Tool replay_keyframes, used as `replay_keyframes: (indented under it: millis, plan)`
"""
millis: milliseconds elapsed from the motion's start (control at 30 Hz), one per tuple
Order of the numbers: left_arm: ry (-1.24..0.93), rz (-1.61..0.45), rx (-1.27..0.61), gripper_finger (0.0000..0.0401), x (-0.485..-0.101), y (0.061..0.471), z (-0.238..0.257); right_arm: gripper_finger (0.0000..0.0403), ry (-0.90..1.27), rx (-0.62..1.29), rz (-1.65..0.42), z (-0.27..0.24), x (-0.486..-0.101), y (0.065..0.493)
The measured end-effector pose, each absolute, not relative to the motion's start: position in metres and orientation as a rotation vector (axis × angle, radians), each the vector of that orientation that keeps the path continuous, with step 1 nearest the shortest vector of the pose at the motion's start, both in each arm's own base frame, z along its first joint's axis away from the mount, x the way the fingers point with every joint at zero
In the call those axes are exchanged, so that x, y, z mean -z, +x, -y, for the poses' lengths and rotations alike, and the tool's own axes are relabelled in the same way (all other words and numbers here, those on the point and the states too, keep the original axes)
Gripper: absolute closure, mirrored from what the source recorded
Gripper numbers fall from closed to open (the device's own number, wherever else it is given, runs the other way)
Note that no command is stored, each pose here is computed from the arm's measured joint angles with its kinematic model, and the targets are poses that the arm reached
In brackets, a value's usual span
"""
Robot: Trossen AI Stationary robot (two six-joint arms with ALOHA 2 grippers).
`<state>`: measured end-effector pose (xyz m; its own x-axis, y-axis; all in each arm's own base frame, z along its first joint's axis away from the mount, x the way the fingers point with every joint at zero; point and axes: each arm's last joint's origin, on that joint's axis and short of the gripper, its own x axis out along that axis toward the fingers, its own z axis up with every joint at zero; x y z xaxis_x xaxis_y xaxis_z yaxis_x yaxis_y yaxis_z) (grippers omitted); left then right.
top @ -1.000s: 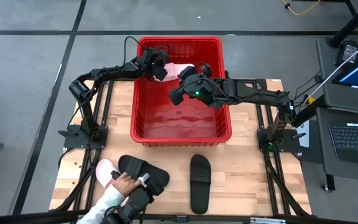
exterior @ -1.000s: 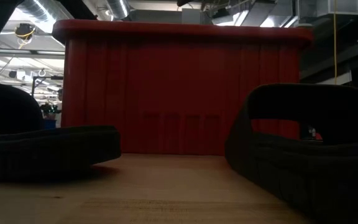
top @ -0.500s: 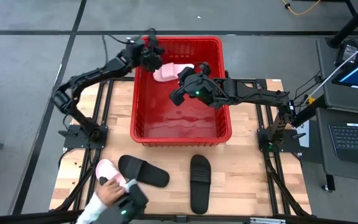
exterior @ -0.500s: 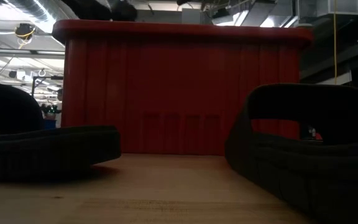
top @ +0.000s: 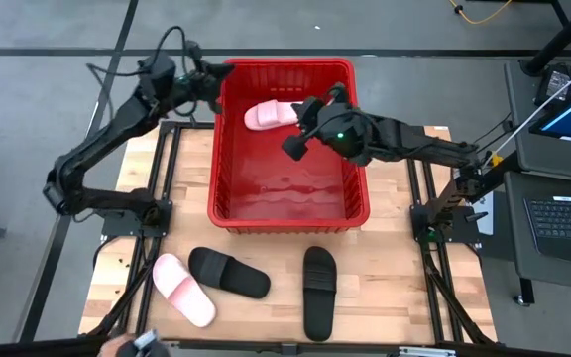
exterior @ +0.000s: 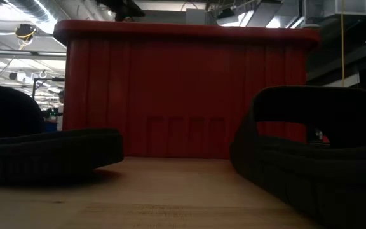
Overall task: Pick and place slides into bin
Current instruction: Put the pink slide into the bin
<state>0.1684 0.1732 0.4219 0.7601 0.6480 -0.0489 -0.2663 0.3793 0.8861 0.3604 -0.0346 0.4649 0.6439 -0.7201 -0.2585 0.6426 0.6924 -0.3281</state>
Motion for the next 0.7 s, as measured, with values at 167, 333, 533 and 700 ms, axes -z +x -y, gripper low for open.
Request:
replay_keyframes:
  millis: [167,333,533,700]
  plan:
    - [0.887,-0.444,-0.508,0.0399,-0.424,0.147,-0.138,0.04,-0.224,0.741,-0.374,0.033,-0.477,0.345]
    - [0.744,-0.371,-0.458,0.04,-0.431,0.127,-0.104,0.04,-0.203,0.664,-0.423,0.032,-0.471,0.345]
    - [0.591,-0.244,-0.421,0.04,-0.44,0.102,-0.068,0.04,-0.17,0.645,-0.469,0.032,-0.434,0.362]
    - [0.495,-0.194,-0.327,0.04,-0.439,0.083,-0.043,0.0401,-0.177,0.516,-0.444,0.032,-0.403,0.375]
